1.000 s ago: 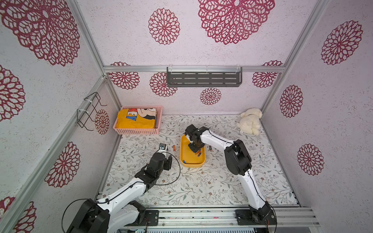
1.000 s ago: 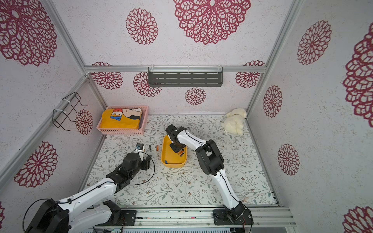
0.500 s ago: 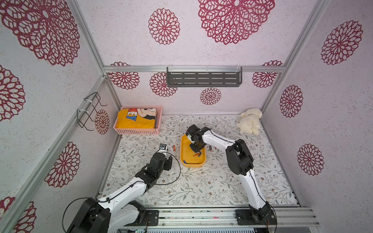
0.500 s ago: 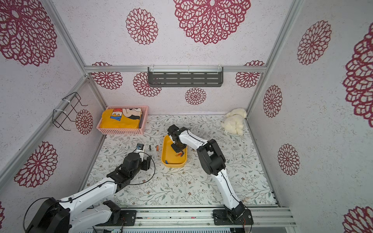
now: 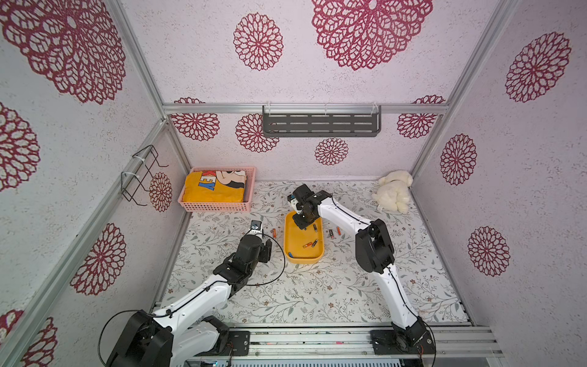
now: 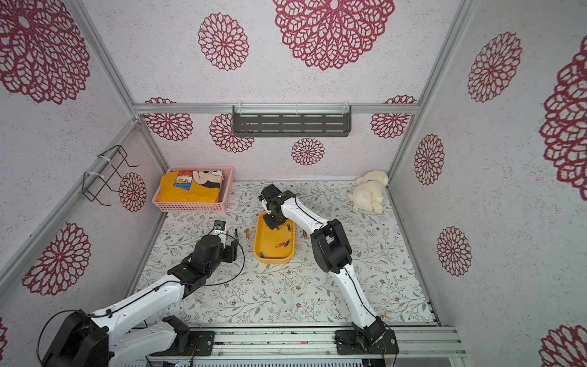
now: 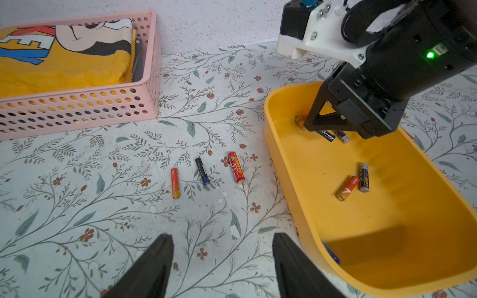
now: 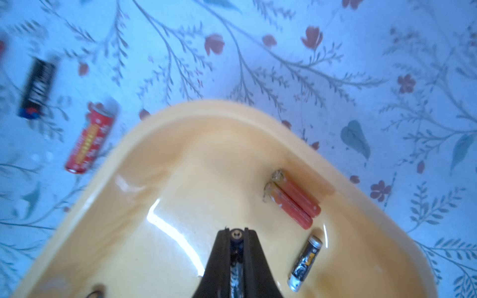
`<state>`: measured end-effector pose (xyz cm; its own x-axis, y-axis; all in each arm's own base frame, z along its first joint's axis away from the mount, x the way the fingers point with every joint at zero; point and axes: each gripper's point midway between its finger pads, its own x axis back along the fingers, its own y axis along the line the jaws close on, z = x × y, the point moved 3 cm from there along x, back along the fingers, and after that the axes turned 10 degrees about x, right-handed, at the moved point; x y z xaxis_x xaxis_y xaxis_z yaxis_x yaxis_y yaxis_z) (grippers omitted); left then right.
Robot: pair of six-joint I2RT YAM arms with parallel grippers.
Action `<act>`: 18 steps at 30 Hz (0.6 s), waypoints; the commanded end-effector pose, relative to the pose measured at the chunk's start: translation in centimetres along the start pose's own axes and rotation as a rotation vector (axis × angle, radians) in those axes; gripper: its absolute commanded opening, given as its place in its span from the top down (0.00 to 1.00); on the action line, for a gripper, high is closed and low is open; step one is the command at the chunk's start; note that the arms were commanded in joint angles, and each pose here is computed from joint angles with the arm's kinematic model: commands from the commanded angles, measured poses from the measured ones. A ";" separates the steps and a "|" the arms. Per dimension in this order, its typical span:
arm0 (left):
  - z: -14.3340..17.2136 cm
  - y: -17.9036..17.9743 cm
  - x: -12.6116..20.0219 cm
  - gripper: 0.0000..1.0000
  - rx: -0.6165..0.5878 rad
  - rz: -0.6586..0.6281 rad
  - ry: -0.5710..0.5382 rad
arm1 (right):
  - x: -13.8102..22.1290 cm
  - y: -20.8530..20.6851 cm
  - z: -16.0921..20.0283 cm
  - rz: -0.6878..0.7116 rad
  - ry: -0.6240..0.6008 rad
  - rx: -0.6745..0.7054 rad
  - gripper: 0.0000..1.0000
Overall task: Take the batteries out of the storage box
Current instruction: Pick up the battery from the storage box.
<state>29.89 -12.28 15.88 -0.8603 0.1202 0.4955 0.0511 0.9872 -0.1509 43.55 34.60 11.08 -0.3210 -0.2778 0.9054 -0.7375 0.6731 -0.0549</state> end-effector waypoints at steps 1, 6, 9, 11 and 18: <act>-0.7 -0.3 -0.3 0.35 0.010 -0.010 0.007 | 1.1 -0.4 -1.0 -0.048 -0.029 -0.089 0.98; -1.5 -1.3 -0.7 0.34 -0.004 -0.003 0.015 | 2.1 -1.4 -1.2 -0.050 -0.043 -0.144 0.98; -2.1 -1.9 -0.7 0.34 -0.010 0.009 0.008 | 3.9 -2.1 -1.6 -0.043 -0.070 -0.180 0.98; -2.6 -2.3 -0.6 0.34 -0.011 0.021 0.000 | 5.4 -2.8 -1.6 -0.033 -0.090 -0.219 0.98; -3.5 -4.0 -1.0 0.34 -0.026 0.053 -0.001 | 10.0 -6.8 1.3 0.049 -0.141 -0.370 0.98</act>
<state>32.14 -15.00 18.73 -0.8632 0.1506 0.4819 0.0837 0.9839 -0.1577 44.20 29.15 13.93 -0.3220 -0.2933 0.9002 -0.5478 0.8332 0.0755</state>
